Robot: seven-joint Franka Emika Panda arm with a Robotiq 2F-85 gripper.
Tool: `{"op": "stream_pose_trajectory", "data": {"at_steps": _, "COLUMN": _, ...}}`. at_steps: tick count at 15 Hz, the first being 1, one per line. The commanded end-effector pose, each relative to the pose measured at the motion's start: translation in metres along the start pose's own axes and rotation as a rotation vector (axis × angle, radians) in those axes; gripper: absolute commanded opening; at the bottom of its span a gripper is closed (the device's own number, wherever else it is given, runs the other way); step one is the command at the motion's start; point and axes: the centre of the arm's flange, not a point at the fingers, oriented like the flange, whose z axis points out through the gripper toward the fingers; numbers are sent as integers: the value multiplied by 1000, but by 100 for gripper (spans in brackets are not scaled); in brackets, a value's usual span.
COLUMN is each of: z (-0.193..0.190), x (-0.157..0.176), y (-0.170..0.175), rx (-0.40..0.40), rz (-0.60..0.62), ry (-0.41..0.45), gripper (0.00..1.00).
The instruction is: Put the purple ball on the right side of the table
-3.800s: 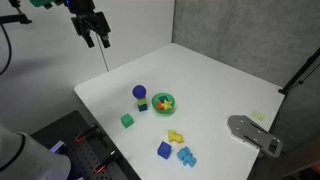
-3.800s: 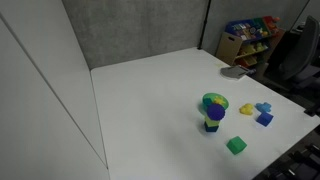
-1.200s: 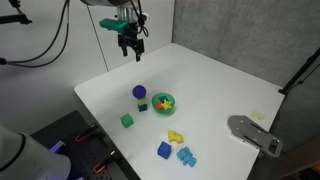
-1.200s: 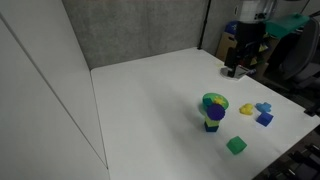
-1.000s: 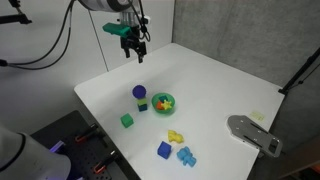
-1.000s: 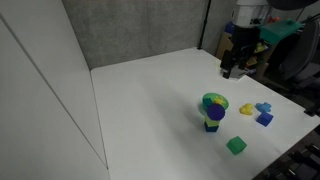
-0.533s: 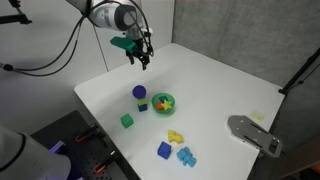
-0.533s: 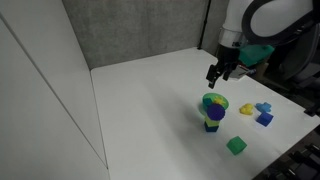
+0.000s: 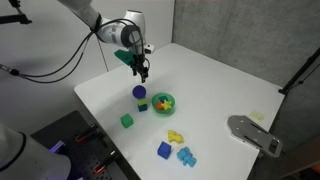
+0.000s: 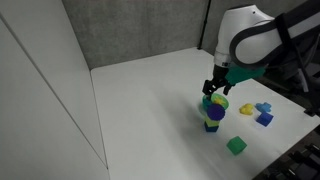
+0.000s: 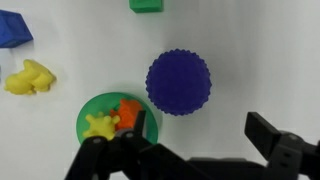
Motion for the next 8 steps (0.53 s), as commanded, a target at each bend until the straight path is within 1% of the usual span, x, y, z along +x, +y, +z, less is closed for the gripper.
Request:
{"op": "stream_pose_trajectory", "data": {"at_steps": 1, "z": 2, "x": -4, "y": -5, "rx": -48, "rz": 191, "ry": 16, "gripper": 100}}
{"op": "stream_pose_trajectory", "data": {"at_steps": 3, "z": 5, "x": -5, "y": -6, "rx": -57, "rz": 306, "ry": 8, "gripper": 100}}
{"op": "stream_pose_trajectory", "data": {"at_steps": 4, "z": 8, "x": -7, "y": -8, "rx": -58, "rz": 354, "ry": -9, "gripper": 100}}
{"op": "stream_pose_trajectory", "data": {"at_steps": 8, "z": 21, "x": -11, "y": -7, "rx": -56, "rz": 493, "ry": -52, "gripper": 100}}
